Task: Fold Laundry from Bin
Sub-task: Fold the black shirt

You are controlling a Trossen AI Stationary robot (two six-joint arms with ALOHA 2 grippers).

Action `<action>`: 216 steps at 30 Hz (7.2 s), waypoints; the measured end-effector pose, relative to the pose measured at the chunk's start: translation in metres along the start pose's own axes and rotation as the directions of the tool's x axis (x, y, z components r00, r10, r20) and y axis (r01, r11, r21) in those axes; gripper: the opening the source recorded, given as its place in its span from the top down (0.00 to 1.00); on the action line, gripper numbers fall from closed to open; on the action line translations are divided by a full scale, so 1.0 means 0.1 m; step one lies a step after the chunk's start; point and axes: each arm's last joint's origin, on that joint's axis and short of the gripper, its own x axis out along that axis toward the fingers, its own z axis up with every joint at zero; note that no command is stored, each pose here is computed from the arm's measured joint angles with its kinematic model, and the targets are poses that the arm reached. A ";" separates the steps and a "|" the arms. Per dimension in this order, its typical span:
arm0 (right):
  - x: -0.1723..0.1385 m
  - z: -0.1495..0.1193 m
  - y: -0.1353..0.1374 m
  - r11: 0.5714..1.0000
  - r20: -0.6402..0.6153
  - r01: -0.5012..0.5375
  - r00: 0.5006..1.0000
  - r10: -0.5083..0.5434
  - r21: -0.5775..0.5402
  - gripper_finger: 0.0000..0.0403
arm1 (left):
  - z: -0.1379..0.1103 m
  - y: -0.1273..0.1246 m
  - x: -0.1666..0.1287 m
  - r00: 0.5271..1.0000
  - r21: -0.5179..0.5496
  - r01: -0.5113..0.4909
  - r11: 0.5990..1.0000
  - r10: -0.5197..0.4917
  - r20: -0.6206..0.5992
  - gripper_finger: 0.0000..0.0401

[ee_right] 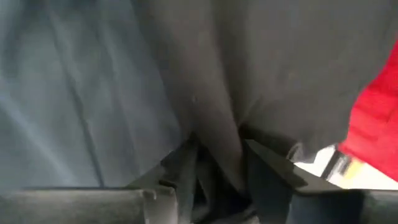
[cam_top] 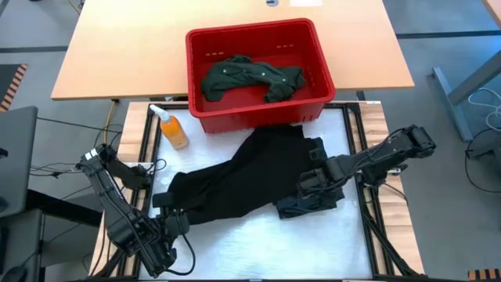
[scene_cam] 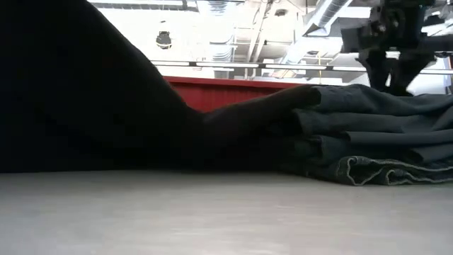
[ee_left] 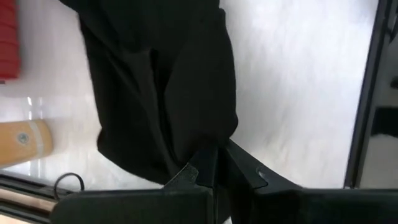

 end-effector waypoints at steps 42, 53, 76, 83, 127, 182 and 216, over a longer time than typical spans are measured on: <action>-1.22 -1.18 -1.53 0.446 0.034 0.743 0.498 -0.867 0.499 0.95 | -0.36 2.19 -1.21 0.614 -0.362 -0.261 0.895 0.443 0.653 1.00; -0.98 -1.22 -0.72 0.870 0.390 0.324 0.796 -0.463 0.372 0.95 | -0.07 1.38 -0.76 0.887 -0.080 0.298 0.951 -0.246 0.391 1.00; -0.75 -0.74 1.20 0.934 -0.045 -0.209 0.972 0.231 0.290 0.95 | -0.01 -1.06 1.07 0.843 0.081 0.533 0.842 -0.537 0.040 1.00; -0.65 -0.66 1.36 0.932 -0.145 -0.163 0.965 0.219 0.323 0.95 | -0.09 -1.22 1.39 0.847 0.074 0.530 0.845 -0.525 -0.080 1.00; -0.55 -0.84 -0.80 0.503 0.358 -0.203 0.904 -0.233 0.840 0.47 | -0.49 0.86 1.53 0.988 -0.534 0.081 0.841 -0.138 -0.068 0.70; 1.20 -1.02 -1.04 0.265 0.393 -0.353 0.912 -0.115 0.897 0.75 | -0.61 1.40 2.27 0.986 -0.507 -0.118 0.854 0.039 -0.163 0.99; 0.24 -1.54 -0.57 0.593 0.771 -0.505 0.512 -0.380 0.627 0.94 | -0.37 1.19 1.17 0.996 -0.401 -0.077 0.913 0.087 0.006 1.00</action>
